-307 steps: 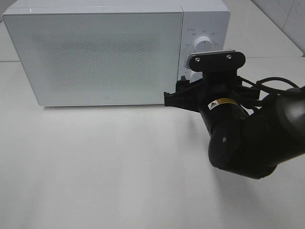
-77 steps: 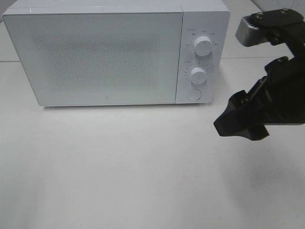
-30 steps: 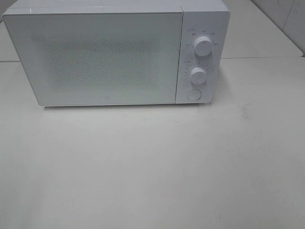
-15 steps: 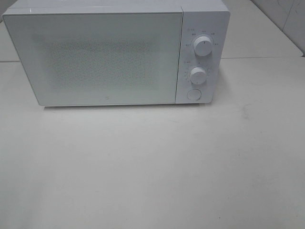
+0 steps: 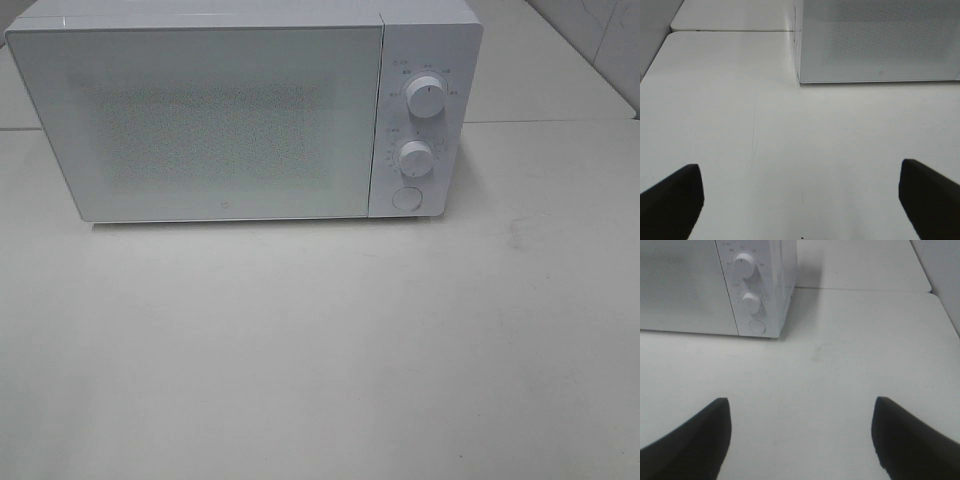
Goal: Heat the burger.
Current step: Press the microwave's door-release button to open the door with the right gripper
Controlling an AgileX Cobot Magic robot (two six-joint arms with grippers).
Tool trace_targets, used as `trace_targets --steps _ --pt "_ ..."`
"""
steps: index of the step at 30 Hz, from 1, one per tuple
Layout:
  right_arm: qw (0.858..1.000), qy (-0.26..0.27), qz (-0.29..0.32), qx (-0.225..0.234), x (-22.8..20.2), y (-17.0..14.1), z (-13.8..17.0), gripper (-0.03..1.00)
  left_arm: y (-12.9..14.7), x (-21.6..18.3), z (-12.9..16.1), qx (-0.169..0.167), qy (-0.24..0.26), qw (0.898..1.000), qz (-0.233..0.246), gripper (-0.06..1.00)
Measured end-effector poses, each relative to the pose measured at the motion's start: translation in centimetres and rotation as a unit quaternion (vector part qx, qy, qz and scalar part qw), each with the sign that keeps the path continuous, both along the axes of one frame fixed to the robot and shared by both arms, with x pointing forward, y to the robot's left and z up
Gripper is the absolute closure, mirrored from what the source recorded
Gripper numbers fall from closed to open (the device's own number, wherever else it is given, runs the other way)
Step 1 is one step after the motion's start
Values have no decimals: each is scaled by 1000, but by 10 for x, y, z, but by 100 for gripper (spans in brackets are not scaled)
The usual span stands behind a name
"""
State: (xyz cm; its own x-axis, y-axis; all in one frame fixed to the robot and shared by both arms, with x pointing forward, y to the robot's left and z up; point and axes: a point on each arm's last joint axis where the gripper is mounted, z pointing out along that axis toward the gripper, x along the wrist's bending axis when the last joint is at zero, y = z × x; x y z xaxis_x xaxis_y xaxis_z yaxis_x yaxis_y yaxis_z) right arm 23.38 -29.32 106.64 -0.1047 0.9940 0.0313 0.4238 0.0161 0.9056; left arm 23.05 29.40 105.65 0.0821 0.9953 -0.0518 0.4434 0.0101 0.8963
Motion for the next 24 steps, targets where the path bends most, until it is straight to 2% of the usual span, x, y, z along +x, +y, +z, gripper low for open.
trace_targets --steps 12,24 --pt "1000 15 -8 4 63 2 16 20 0 0 0 0 0 1000 0 -3" --pt "1000 24 -17 7 122 4 12 20 0 0 0 0 0 1000 0 -3"
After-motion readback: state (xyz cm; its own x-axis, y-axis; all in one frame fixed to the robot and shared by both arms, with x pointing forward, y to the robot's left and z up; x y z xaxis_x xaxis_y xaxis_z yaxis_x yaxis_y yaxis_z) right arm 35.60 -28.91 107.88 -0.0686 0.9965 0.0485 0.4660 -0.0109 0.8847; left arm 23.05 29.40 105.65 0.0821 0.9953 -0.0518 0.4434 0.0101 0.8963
